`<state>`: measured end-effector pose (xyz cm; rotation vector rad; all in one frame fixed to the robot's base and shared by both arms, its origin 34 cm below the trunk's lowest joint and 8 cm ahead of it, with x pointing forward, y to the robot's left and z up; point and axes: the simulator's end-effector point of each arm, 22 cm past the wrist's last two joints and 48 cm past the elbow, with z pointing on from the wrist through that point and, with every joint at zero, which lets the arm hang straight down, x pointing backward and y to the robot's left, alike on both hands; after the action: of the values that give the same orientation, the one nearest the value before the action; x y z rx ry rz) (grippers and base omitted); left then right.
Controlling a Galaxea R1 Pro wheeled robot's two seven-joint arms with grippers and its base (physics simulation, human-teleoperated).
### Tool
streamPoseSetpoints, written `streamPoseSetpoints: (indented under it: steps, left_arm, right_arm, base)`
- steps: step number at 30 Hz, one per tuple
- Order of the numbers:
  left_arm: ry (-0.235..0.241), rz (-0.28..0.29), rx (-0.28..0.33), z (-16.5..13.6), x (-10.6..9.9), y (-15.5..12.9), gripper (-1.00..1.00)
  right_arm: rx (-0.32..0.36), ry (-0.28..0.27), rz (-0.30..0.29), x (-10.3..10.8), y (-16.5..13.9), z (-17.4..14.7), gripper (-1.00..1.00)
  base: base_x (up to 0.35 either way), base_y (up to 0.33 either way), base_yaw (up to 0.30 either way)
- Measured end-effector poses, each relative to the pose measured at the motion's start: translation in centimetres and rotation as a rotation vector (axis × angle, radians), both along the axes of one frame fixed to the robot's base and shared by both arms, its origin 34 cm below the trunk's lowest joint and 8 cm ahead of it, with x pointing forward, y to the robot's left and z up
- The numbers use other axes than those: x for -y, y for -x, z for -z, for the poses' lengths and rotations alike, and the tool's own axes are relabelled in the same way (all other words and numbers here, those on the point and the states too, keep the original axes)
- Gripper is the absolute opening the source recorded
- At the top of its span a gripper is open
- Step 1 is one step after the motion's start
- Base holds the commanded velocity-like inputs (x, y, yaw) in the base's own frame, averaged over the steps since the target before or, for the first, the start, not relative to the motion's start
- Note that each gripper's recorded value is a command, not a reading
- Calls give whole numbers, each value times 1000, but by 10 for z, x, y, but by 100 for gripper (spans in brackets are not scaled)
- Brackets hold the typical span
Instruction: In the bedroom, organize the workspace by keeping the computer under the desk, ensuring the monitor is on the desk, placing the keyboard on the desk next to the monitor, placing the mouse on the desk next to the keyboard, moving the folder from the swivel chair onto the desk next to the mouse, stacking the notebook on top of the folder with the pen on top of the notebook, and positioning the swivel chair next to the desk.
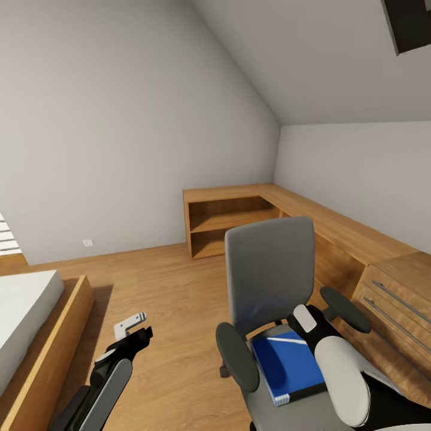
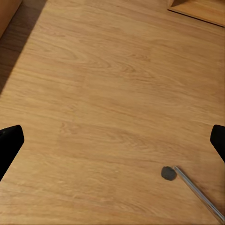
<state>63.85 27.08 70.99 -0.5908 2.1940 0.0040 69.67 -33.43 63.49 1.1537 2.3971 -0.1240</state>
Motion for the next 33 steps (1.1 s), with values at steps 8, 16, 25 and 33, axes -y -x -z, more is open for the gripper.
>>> streamPoseSetpoints:
  steps: [8,16,25,33]
  left_arm:
    - [1,0,0,15,0,2,100]
    - [1,2,0,30,1,3,100]
    - [1,2,0,33,1,4,100]
    - [0,4,-5,34,1,5,100]
  right_arm:
    - [1,0,1,0,1,15,100]
    - [2,1,1,0,3,30,100]
    - [1,2,2,1,4,32,100]
    - [19,51,55,20,-2,11,100]
  base:
    - [0,0,0]
    - [0,0,0]
    - [0,0,0]
    - [0,0,0]
